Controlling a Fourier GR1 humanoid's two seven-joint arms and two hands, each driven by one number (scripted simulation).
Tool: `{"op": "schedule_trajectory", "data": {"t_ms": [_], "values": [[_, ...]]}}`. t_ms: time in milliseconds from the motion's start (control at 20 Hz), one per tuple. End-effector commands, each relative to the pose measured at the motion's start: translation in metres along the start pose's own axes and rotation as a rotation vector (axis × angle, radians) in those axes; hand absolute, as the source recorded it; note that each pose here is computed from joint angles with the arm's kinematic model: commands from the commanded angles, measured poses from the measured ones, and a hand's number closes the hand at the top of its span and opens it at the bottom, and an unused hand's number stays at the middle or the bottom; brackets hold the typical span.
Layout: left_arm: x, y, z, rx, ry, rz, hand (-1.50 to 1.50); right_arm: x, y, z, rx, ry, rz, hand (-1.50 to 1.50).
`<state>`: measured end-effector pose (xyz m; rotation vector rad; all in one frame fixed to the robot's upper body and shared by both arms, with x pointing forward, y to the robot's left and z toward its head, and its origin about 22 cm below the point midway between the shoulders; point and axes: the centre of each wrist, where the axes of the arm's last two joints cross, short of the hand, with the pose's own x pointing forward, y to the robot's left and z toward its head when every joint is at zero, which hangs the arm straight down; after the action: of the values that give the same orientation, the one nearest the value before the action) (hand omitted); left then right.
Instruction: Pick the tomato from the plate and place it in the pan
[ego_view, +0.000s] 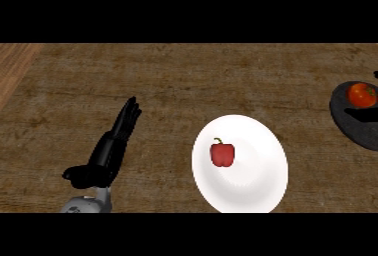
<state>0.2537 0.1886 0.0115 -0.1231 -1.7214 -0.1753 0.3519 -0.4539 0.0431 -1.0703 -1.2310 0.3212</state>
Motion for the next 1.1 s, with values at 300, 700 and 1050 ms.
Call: {"op": "schedule_trajectory", "data": {"t_ms": [300,700,1050], "values": [[0.005,0.003,-0.006,0.022,0.0,-0.003,0.0,0.012,-0.005,-0.01,-0.059,-0.119,-0.298,-1.5],[-0.002,-0.012,-0.005,0.022,0.013,-0.004,0.0,-0.037,-0.039,0.001,-0.08,-0.104,-0.548,-1.5],[-0.011,0.011,0.012,0.054,0.02,-0.021,0.0,-0.09,-0.078,0.025,0.086,-0.153,-0.728,-1.5]]}}
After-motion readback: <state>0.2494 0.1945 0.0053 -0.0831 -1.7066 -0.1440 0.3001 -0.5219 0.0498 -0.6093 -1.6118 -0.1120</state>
